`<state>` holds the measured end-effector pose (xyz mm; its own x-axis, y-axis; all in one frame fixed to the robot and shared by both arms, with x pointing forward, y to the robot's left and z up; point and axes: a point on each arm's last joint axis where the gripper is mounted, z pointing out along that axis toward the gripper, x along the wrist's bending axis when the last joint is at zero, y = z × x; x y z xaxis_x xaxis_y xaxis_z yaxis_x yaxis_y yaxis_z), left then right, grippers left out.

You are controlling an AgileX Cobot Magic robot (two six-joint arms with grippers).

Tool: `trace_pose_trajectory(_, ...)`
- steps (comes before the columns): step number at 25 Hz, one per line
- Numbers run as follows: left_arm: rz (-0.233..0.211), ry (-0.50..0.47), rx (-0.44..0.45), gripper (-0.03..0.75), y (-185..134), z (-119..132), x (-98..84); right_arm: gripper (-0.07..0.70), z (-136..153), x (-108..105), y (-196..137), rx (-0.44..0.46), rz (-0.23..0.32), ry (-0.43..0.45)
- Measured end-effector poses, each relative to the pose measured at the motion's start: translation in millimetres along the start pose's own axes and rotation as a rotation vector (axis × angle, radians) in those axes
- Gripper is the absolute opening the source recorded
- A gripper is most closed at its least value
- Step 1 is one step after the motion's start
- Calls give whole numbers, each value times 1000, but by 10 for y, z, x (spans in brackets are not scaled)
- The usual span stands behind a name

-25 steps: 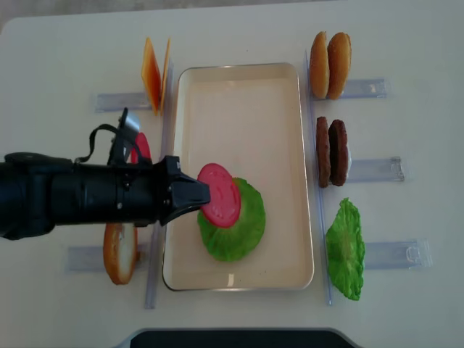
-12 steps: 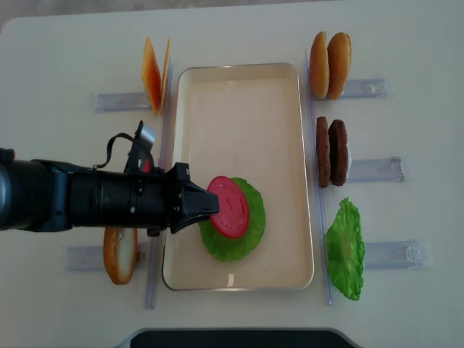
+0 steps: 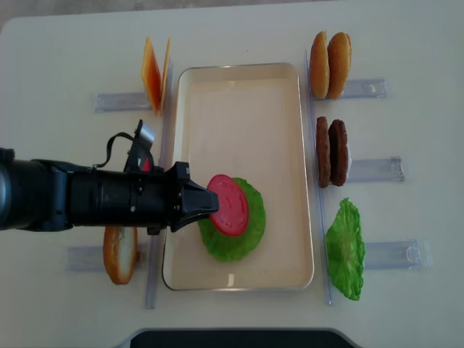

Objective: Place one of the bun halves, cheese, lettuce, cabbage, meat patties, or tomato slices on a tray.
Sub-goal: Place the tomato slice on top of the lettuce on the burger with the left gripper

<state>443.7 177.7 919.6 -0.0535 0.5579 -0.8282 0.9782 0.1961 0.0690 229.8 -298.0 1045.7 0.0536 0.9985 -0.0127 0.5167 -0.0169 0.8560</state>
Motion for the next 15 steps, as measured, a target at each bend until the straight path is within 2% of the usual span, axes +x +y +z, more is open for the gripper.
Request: trace_pose_trajectory(15, -4, 15, -16, 63, 23, 3, 12, 481, 0, 0, 0, 0, 0, 0)
